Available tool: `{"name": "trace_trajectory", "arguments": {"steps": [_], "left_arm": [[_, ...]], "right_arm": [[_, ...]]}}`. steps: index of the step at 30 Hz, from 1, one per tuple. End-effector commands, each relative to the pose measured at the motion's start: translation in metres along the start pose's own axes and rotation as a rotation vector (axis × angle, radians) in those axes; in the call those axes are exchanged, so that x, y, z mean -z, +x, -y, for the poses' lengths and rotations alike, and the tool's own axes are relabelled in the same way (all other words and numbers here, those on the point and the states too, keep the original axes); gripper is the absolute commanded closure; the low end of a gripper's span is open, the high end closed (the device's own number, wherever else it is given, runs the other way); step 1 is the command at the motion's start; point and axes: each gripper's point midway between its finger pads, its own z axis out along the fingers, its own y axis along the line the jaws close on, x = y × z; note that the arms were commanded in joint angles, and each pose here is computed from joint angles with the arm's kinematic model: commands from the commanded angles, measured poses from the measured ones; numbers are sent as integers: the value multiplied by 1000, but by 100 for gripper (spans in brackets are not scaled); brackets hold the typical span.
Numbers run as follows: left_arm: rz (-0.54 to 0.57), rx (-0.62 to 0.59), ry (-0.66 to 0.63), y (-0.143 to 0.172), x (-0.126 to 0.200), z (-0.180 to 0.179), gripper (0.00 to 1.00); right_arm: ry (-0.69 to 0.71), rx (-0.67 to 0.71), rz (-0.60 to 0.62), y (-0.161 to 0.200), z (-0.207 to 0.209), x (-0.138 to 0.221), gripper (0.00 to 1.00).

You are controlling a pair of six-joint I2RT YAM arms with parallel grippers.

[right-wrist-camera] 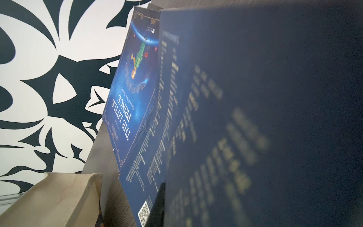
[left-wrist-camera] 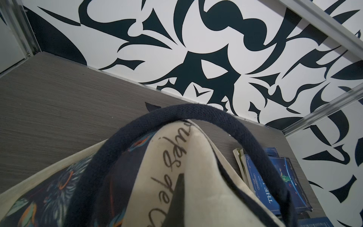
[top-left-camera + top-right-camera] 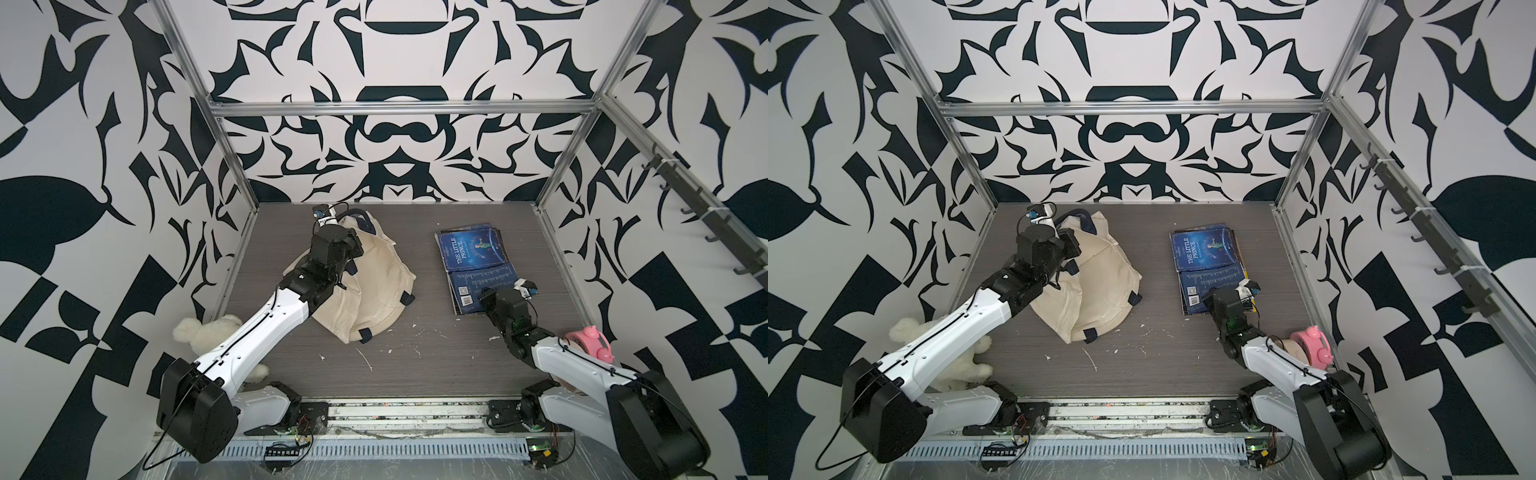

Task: Take out the books from the canvas bag
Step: Place the book on the book.

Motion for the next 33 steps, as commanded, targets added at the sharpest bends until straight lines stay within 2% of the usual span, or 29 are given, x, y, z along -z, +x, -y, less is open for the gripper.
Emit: {"name": "trace_trajectory", "arguments": {"steps": [1, 4, 7, 10, 13, 18, 21, 26, 33], "left_arm": [[50, 28, 46, -20, 5, 12, 100], [52, 27, 47, -21, 5, 12, 100], [53, 26, 48, -21, 5, 13, 100], [55, 25, 48, -22, 6, 13, 100], [57, 24, 47, -22, 6, 12, 100], [61, 21, 45, -23, 7, 12, 100], [60, 20, 46, -23, 7, 12, 100], [61, 20, 50, -24, 8, 13, 100], [64, 17, 58, -26, 9, 15, 100]], "right_arm": [[-49, -6, -5, -4, -19, -3, 100], [-11, -12, -9, -5, -10, -4, 100], [35, -6, -73, 3, -3, -4, 100], [83, -14, -110, 5, 6, -2, 93], [68, -27, -131, 5, 5, 1, 79], [66, -9, -176, 8, 2, 9, 46], [73, -4, -196, 9, 1, 14, 34], [81, 6, -231, 10, -3, 21, 26], [113, 38, -294, 17, -3, 24, 25]]}}
